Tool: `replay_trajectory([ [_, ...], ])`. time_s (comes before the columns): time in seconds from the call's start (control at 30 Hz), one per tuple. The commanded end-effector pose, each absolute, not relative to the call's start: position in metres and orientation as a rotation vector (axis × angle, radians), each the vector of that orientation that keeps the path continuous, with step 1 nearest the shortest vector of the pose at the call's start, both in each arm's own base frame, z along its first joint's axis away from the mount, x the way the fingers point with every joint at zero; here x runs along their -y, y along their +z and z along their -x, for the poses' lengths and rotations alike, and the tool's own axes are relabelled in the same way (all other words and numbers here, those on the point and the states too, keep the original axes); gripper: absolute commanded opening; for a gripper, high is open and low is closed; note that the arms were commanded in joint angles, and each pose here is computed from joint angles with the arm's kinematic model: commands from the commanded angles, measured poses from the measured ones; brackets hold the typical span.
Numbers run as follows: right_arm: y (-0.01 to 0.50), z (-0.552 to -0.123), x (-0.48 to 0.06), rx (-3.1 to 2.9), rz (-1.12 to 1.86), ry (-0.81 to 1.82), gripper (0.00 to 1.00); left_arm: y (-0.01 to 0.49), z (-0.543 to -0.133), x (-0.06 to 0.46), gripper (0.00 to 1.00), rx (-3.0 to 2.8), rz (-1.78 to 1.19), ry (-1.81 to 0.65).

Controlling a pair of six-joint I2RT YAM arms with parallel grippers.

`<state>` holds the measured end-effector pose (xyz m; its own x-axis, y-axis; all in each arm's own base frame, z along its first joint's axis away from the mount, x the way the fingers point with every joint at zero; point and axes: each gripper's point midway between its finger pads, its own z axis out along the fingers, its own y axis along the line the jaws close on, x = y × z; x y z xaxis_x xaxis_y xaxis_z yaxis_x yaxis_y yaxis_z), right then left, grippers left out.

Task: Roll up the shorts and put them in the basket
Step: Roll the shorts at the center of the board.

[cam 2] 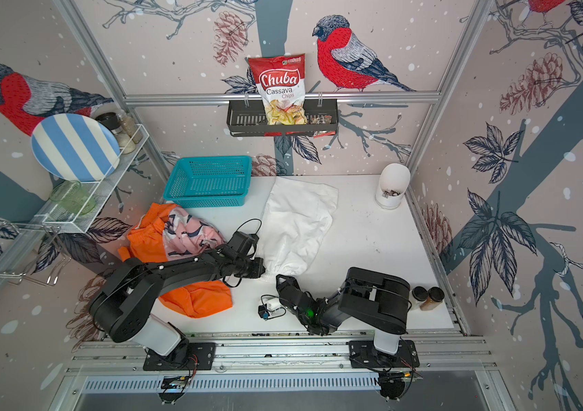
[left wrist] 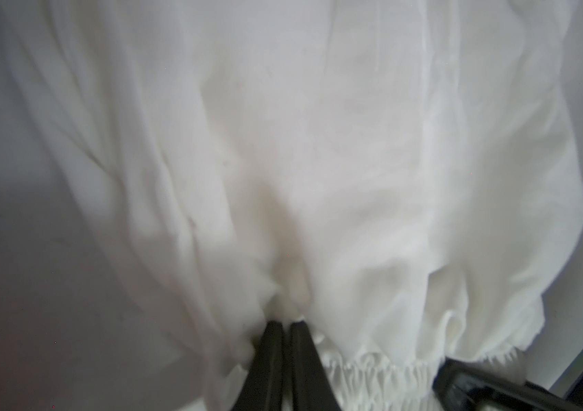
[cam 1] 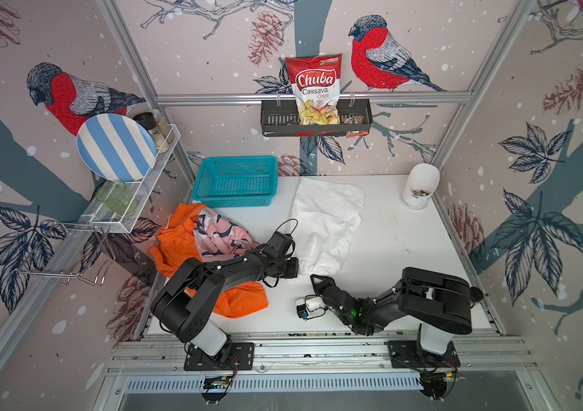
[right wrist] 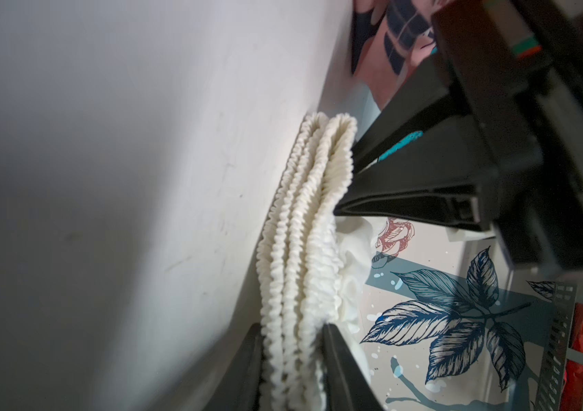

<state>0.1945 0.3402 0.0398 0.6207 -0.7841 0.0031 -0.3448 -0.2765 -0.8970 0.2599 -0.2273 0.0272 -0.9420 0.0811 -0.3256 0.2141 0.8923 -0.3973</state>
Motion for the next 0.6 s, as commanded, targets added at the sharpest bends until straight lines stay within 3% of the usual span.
replay_trajectory([
  [0.0,0.038,-0.185,-0.338,-1.128,1.849,-0.407,0.21,0.025,-0.248,0.205,0.15,-2.839,-0.177,-0.496],
  [0.07,0.038,-0.175,-0.342,-1.279,1.863,-0.234,0.01,0.034,-0.254,0.201,0.16,-2.809,-0.14,-0.467],
  [0.3,0.042,-0.166,-0.351,-1.75,1.793,0.247,0.0,0.085,-0.277,0.185,0.37,-2.666,-0.028,-0.417],
  [0.57,0.041,-0.185,-0.353,-2.139,1.514,0.648,0.0,0.111,-0.274,0.178,0.48,-2.61,0.017,-0.459],
])
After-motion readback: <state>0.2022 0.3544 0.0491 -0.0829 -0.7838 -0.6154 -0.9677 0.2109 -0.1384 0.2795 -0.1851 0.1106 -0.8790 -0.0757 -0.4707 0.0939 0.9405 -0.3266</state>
